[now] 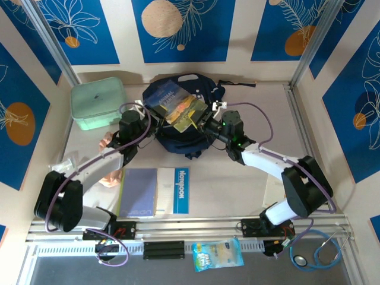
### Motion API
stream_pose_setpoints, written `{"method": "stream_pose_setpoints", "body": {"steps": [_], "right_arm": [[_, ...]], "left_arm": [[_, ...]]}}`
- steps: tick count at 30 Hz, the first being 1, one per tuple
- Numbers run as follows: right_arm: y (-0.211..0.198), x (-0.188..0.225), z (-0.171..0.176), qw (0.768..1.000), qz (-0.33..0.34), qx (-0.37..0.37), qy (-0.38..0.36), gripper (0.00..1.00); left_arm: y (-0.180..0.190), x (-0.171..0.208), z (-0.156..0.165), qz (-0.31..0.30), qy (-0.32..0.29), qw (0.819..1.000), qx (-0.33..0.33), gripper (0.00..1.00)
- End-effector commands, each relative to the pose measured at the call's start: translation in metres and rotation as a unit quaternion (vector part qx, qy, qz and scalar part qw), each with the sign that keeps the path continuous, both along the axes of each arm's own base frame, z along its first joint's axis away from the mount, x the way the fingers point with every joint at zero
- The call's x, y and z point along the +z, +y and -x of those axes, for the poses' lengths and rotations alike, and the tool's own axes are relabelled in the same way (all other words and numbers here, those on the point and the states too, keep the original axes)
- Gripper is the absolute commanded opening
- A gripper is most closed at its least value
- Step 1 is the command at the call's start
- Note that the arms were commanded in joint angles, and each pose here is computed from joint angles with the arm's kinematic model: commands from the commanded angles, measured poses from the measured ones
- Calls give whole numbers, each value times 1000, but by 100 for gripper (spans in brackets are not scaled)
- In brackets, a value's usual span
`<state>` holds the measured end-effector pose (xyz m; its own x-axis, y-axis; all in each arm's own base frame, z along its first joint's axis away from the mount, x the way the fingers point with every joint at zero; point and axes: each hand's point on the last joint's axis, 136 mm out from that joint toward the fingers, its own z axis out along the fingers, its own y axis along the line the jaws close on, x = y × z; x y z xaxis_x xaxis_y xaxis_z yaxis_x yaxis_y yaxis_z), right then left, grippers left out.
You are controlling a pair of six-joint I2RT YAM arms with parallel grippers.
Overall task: Pack the student bag
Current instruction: Pass the book, then move the student bag to the top-center of the table.
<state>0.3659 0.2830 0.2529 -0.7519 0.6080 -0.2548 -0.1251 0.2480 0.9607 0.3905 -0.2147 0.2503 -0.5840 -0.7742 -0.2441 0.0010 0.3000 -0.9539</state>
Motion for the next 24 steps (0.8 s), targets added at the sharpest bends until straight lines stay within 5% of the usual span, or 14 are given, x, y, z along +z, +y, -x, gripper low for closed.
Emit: {"method": "stream_pose_setpoints", "body": {"steps": [1, 4, 10, 18, 24], "right_arm": [[-20, 14, 4, 998, 46, -10, -29, 8], [-38, 10, 5, 997, 70, -20, -21, 0], [-78, -6, 13, 993, 92, -69, -3, 0], [-132, -4, 31, 980, 142, -136, 8, 0], [-164, -7, 40, 972, 170, -161, 31, 0]], "left_arm": [[10, -6, 9, -54, -17, 998, -3, 55], [10, -36, 19, -116, 16, 993, -31, 69], [-7, -80, 26, -252, 31, 956, -146, 91], [-55, -125, 7, -325, 19, 906, -271, 95], [-81, -159, 21, -327, 37, 893, -305, 92]]}}
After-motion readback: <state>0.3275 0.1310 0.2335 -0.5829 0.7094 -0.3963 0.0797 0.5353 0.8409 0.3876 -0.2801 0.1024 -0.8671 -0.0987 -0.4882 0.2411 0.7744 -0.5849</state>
